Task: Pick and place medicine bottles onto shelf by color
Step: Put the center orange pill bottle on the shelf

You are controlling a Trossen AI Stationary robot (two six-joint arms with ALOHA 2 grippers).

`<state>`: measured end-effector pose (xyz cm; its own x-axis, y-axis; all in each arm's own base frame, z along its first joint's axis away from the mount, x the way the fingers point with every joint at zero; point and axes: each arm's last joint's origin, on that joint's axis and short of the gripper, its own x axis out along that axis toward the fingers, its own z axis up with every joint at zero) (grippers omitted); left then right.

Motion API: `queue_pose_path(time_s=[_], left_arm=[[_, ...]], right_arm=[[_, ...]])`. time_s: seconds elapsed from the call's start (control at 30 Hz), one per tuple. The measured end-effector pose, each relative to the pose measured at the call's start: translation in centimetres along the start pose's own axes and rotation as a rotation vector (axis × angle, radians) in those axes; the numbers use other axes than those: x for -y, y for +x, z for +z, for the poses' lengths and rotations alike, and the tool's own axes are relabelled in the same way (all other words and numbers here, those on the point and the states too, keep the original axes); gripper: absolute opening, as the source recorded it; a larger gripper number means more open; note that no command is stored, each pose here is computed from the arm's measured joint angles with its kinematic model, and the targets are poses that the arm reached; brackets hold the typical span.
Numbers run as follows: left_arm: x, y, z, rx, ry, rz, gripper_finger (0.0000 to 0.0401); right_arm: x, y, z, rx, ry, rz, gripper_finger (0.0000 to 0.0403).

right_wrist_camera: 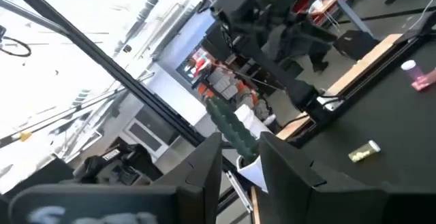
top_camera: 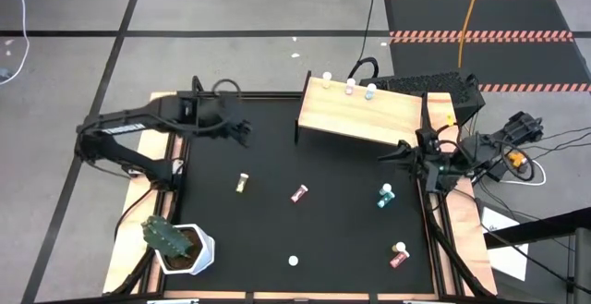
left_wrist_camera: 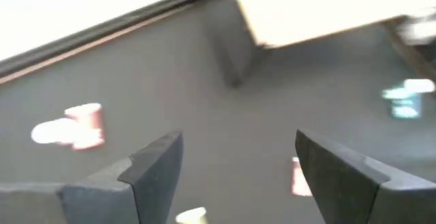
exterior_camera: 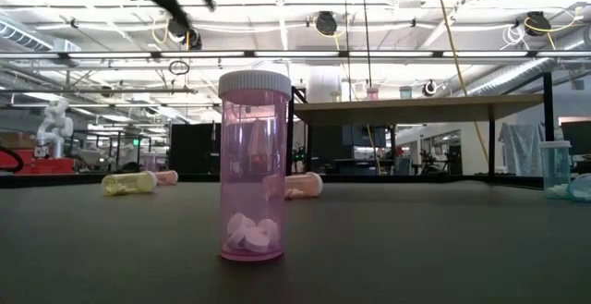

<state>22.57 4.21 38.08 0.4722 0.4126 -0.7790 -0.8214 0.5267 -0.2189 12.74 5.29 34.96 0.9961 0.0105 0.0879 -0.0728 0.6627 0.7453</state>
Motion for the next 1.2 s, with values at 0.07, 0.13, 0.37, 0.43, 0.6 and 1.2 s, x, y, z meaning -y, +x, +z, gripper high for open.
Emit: queue_pose_path(time_s=[0.07,0.13,0.37,0.43,0.6,1.2], left_arm=[[-1.5,0.4,0.5,-0.022,-0.010,0.074,0.0282],[-2.6,1.3,0.9,-0.043,-0.012,0.126,0.0282],[-2.5,7.1,1.3,0.026,0.053,-0.174,0.0282],[-1.2,8.5,1.0,0.088,0.090,-0.374,0.0282],[-0.8,11.6,-1.0,0.093,0.047,-0.403,0.0282],[3.3,10.4,-2.8,0.273,0.155,-0.657,0.0282]], right_arm=[[0.1,0.1,0.0,0.001,-0.006,-0.012,0.0093],[0.3,0.3,-0.1,-0.001,-0.014,-0.029,0.0093],[2.1,-0.2,-0.9,-0.113,-0.105,-0.181,0.0093],[3.5,-1.0,-1.6,-0.211,-0.119,-0.311,0.0093],[5.9,-2.8,-2.9,-0.349,-0.003,-0.591,0.0093],[8.7,-3.2,-6.0,-0.908,-0.416,-0.846,0.0144]])
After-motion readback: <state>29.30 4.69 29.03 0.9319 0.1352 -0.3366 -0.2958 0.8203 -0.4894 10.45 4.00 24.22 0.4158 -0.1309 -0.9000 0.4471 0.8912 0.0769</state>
